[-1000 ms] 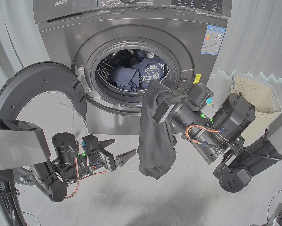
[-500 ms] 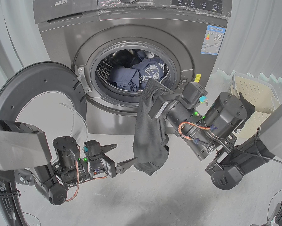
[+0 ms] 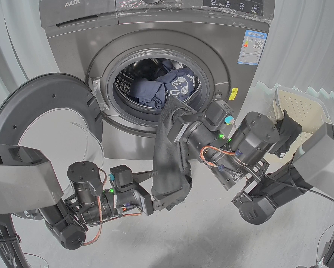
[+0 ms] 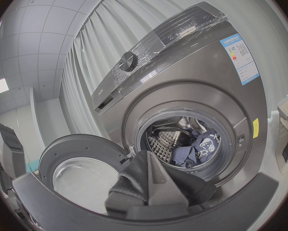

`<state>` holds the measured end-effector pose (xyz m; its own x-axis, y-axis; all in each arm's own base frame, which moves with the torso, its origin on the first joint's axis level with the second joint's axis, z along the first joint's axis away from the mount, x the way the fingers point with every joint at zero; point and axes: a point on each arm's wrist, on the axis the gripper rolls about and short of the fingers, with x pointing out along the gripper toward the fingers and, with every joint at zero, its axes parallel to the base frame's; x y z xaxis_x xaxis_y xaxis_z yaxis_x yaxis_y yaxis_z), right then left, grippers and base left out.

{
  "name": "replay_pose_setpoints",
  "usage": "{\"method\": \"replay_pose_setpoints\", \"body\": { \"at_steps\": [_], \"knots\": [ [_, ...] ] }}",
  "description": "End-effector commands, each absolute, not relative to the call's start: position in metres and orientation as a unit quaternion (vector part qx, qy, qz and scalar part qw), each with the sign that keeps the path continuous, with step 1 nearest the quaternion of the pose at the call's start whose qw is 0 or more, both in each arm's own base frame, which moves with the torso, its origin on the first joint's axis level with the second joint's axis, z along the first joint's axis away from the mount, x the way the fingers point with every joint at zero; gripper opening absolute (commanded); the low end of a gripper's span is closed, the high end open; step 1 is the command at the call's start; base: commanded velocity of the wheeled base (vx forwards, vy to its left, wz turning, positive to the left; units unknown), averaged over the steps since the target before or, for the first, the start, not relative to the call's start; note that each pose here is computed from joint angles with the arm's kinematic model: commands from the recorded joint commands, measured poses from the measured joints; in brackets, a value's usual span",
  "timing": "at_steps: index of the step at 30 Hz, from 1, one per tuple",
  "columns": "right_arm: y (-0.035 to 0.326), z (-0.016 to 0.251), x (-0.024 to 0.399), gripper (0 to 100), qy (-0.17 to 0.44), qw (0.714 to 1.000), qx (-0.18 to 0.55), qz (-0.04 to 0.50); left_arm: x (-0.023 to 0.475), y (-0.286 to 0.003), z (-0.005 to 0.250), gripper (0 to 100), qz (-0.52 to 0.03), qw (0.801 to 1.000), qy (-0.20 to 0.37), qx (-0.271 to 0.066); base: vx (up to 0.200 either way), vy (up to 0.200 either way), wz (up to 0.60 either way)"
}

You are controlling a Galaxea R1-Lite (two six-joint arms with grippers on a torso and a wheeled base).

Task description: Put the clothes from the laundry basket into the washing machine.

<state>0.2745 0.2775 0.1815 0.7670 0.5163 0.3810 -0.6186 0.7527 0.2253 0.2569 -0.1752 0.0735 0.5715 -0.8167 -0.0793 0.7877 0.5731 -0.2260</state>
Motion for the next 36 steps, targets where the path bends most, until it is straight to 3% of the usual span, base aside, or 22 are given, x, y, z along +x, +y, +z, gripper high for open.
{"method": "replay_pose_setpoints", "body": {
  "at_steps": [1,8,12,21,28,36],
  "knots": [
    [0.284,0.174,0.277,0,-0.143,0.924,0.17,0.31,0.254,-0.202,0.077,100,-0.482,0.866,0.081,-0.102,0.0,0.0,0.0],
    [0.284,0.175,0.275,0,-0.145,0.923,0.173,0.313,0.282,-0.214,0.073,100,-0.445,0.885,0.06,-0.123,0.0,0.0,0.0],
    [0.284,0.175,0.275,0,-0.146,0.923,0.174,0.312,0.289,-0.215,0.073,100,-0.436,0.885,0.066,-0.145,0.0,0.0,0.0],
    [0.286,0.175,0.273,0,-0.144,0.922,0.175,0.314,0.302,-0.214,0.064,100,-0.389,0.908,0.075,-0.137,0.0,0.0,0.0],
    [0.286,0.174,0.272,0,-0.144,0.923,0.176,0.312,0.318,-0.213,0.065,100,-0.352,0.928,0.055,-0.105,0.0,0.0,0.0],
    [0.289,0.173,0.27,0,-0.141,0.922,0.176,0.314,0.322,-0.214,0.064,100,-0.344,0.933,0.054,-0.086,0.0,0.0,0.0]
  ]
}}
